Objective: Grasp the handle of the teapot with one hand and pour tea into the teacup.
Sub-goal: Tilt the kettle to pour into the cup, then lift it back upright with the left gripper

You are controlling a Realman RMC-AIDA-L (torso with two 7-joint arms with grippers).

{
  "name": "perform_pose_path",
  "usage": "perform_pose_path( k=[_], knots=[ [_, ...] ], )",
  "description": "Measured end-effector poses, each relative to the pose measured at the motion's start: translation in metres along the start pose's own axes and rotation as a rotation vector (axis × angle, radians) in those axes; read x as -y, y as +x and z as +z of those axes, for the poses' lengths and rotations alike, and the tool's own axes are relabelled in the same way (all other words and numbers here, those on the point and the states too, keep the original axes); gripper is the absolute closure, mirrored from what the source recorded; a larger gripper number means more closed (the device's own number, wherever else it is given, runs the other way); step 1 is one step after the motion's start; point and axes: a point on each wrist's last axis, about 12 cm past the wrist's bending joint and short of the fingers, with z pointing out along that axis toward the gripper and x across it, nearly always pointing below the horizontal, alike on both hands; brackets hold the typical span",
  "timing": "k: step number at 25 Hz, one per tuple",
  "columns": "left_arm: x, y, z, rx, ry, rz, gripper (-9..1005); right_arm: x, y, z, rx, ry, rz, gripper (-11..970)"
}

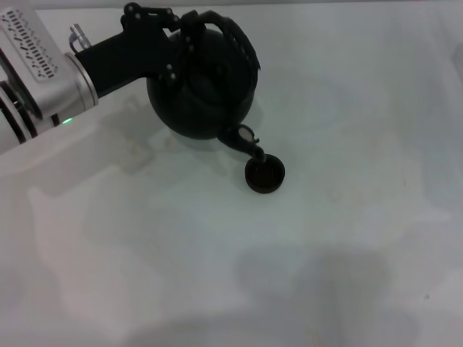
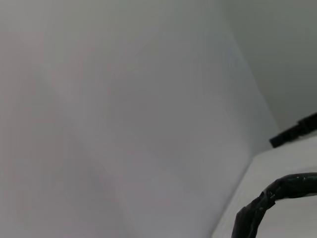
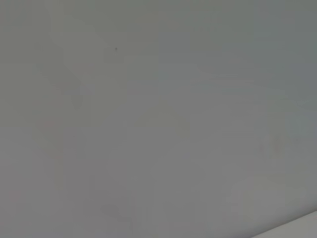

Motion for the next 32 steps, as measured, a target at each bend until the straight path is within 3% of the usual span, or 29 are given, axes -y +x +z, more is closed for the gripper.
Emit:
perform_pose_path(
  k=[16,32],
  knots=[
    [-0.014,-0.004,0.009,-0.052,0.018,0.099,883,-0.001,0.001,0.000,0.002,0.001,0.006,99],
    [-0.014,-0.011,0.023,-0.047,0.076,0.151,883,-0.002,0.004,-0.002,-0.008,0.002,0.016,99]
  ],
)
